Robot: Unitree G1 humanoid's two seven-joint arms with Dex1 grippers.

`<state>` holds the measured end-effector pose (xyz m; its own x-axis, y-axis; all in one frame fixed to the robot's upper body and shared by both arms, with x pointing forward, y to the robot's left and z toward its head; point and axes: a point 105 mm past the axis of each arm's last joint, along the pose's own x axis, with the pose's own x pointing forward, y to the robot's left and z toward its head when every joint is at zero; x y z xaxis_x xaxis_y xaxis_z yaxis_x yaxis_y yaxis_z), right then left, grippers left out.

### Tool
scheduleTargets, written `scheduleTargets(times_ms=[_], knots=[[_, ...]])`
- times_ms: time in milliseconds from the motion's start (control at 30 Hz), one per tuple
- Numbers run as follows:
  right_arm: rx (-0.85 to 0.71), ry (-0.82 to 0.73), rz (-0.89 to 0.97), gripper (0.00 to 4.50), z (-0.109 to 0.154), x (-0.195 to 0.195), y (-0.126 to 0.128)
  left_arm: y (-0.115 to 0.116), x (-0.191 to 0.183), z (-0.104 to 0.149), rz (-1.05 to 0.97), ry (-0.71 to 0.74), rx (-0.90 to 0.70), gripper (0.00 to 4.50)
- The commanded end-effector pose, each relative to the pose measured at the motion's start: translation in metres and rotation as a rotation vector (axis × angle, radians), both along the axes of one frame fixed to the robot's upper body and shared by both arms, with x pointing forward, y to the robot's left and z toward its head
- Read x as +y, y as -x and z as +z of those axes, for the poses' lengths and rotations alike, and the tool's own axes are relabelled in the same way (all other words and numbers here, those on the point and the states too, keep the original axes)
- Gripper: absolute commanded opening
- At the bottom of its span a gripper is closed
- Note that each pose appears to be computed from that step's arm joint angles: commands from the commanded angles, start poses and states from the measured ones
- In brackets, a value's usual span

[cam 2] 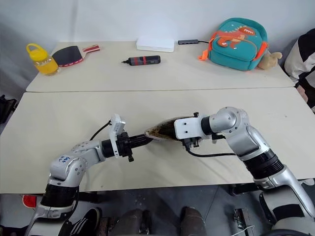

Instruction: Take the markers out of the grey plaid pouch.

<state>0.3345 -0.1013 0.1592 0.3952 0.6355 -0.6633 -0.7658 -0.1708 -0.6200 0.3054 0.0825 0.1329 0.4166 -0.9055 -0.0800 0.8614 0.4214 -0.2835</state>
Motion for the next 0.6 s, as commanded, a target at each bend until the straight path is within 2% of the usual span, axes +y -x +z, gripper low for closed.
scheduleTargets(times_ms=[33,267,367,500,600], knots=[[0.0,0.017,-0.001,0.06,-0.006,0.0,0.001,0.002,-0.004,0.011,-0.007,0.016,-0.055,0.0],[-0.019,-0.017,-0.015,0.06,0.002,0.003,-0.002,0.001,-0.005,0.012,-0.003,0.024,-0.055,0.0],[0.047,-0.065,-0.036,0.59,0.006,0.004,0.001,0.001,-0.006,0.012,-0.006,0.029,-0.052,0.0],[0.019,-0.038,-0.043,1.9,0.002,0.004,-0.001,0.001,-0.007,0.012,-0.009,0.035,-0.047,0.0],[0.019,-0.027,-0.044,1.9,-0.002,0.005,-0.001,0.002,-0.008,0.012,-0.011,0.037,-0.044,0.0]])
